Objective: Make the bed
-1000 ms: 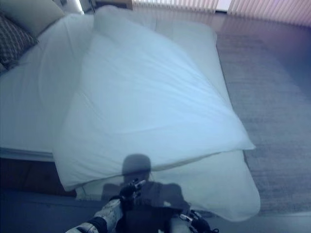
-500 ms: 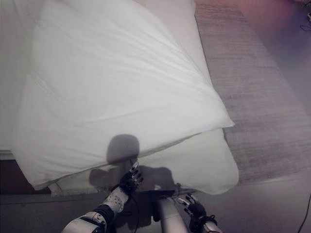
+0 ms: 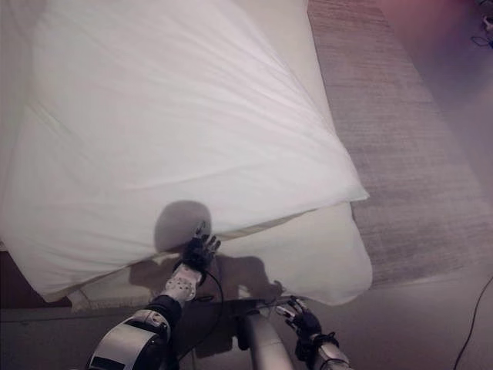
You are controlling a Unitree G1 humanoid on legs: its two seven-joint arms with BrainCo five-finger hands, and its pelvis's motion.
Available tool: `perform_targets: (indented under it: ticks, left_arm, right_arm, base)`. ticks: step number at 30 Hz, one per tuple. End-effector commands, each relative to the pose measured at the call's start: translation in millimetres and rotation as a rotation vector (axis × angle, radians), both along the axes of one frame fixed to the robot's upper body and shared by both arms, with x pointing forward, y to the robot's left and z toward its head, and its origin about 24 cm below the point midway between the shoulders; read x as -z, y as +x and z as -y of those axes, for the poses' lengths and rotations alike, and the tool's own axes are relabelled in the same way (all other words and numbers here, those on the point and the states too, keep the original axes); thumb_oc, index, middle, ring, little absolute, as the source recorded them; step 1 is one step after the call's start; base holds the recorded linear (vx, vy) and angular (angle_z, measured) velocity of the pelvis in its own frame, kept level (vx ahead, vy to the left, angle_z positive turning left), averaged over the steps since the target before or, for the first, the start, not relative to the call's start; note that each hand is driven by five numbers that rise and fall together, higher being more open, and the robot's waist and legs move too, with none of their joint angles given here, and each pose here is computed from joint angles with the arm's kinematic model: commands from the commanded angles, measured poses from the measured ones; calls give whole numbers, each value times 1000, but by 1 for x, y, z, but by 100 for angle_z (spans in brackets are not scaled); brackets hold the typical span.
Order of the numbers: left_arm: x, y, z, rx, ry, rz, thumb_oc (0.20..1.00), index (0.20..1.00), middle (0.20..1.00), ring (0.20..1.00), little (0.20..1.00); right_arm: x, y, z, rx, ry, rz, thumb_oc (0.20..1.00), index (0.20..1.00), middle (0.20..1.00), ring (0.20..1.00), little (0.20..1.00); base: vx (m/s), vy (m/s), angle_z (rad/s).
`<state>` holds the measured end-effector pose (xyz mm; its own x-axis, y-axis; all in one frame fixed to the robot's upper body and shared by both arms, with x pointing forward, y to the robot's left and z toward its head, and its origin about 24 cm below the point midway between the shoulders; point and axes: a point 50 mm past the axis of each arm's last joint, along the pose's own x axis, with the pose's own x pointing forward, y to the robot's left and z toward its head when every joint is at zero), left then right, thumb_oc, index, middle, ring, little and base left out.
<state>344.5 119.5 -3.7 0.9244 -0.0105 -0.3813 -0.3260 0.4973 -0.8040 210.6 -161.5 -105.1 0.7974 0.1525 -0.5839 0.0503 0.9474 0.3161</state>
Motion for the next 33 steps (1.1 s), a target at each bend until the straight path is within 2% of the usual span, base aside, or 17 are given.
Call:
perform_targets:
  ticks: [1,5,6,7,23,33]
  left_arm:
    - [-47,25,7,-10,-15,204,1000,1000,1000,1000,1000]
    - [-53,27,4,-33,-47,240,1000,1000,1000,1000,1000]
    - [-55,27,4,-33,-58,255,435,435,435,435,435]
    - [-55,27,4,-36,-58,255,200,200,200,200,200]
    - [-64,25,10,-57,-113,327,200,200,200,200,200]
    - [-89,25,10,-87,-162,457,200,200,200,200,200]
  right_arm:
    - [-5,-2,9,32,-9,54,1000,1000,1000,1000,1000]
    - [-3,-5,9,46,-9,45,1000,1000,1000,1000,1000]
    - [-2,-5,9,50,-11,45,1000,1000,1000,1000,1000]
    - [-2,-5,9,54,-10,44,1000,1000,1000,1000,1000]
    - [-14,11,-9,64,63,114,1000,1000,1000,1000,1000]
    - [-47,39,-31,56,255,268,1000,1000,1000,1000,1000]
  base:
    - [0,0,0]
    - [0,0,0]
    - [0,0,0]
    - [0,0,0]
    - [0,0,0]
    - [-3,5,2]
